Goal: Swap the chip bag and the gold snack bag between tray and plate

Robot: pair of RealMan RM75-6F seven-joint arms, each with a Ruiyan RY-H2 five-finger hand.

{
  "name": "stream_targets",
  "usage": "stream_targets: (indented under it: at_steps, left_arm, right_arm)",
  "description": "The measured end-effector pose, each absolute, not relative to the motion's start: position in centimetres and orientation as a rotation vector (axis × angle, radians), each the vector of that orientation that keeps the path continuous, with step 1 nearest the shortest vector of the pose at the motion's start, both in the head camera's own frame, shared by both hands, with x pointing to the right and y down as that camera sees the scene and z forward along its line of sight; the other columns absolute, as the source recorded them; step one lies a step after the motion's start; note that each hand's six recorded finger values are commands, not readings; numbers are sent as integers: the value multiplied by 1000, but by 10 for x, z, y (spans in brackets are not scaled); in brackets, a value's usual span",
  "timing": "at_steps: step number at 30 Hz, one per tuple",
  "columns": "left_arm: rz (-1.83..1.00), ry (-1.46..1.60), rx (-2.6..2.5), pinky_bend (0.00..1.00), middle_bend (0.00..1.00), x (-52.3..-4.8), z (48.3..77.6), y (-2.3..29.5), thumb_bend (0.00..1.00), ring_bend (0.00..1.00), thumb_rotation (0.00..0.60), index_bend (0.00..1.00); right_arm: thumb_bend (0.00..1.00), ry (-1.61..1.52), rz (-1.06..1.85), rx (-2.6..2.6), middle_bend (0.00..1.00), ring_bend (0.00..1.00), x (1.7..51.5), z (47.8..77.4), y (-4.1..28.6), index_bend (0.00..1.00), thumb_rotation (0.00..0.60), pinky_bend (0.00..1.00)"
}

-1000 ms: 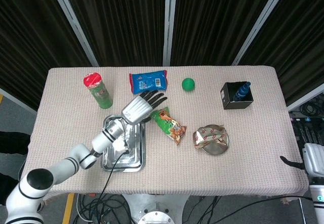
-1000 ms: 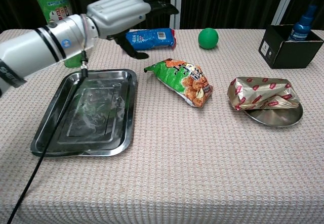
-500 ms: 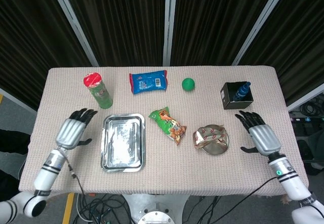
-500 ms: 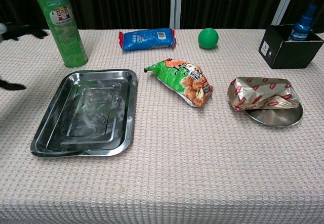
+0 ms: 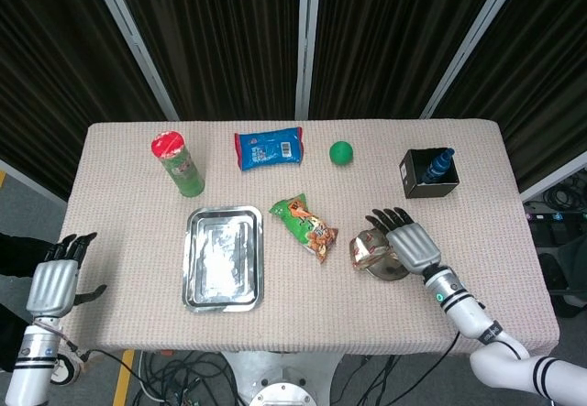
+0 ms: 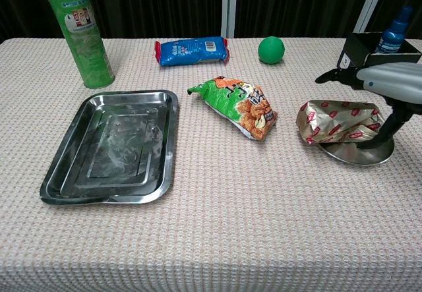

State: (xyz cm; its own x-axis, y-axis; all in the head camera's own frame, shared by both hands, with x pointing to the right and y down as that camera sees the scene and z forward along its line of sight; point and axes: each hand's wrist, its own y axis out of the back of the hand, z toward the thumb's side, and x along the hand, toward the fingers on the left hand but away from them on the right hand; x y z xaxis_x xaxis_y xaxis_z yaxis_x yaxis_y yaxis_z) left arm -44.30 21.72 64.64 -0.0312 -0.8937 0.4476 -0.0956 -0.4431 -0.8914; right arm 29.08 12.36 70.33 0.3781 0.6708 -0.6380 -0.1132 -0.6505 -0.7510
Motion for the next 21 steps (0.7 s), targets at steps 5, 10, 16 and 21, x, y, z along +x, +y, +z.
stream_targets:
  at_steps: [5, 10, 16, 21]
  left_arm:
    - [-1545, 1080, -1588, 182, 176, -449, 643, 227, 120, 93, 600, 136]
    - [-1557, 1091, -1601, 182, 176, -454, 645, 232, 121, 93, 600, 136]
    - [-1569, 1087, -1632, 183, 174, -455, 650, 236, 121, 93, 600, 136]
    - [-1566, 1097, -1636, 182, 174, -456, 650, 236, 121, 93, 600, 136]
  right_arm:
    - [101, -494, 1349, -1884, 209, 138, 278, 717, 127, 109, 600, 237]
    - [170, -513, 1343, -1840, 404, 341, 273, 724, 127, 392, 600, 449]
    - [234, -567, 1321, -1795, 532, 471, 274, 723, 127, 563, 600, 593]
    - [256, -638, 1284, -1776, 553, 504, 276, 714, 121, 593, 600, 637]
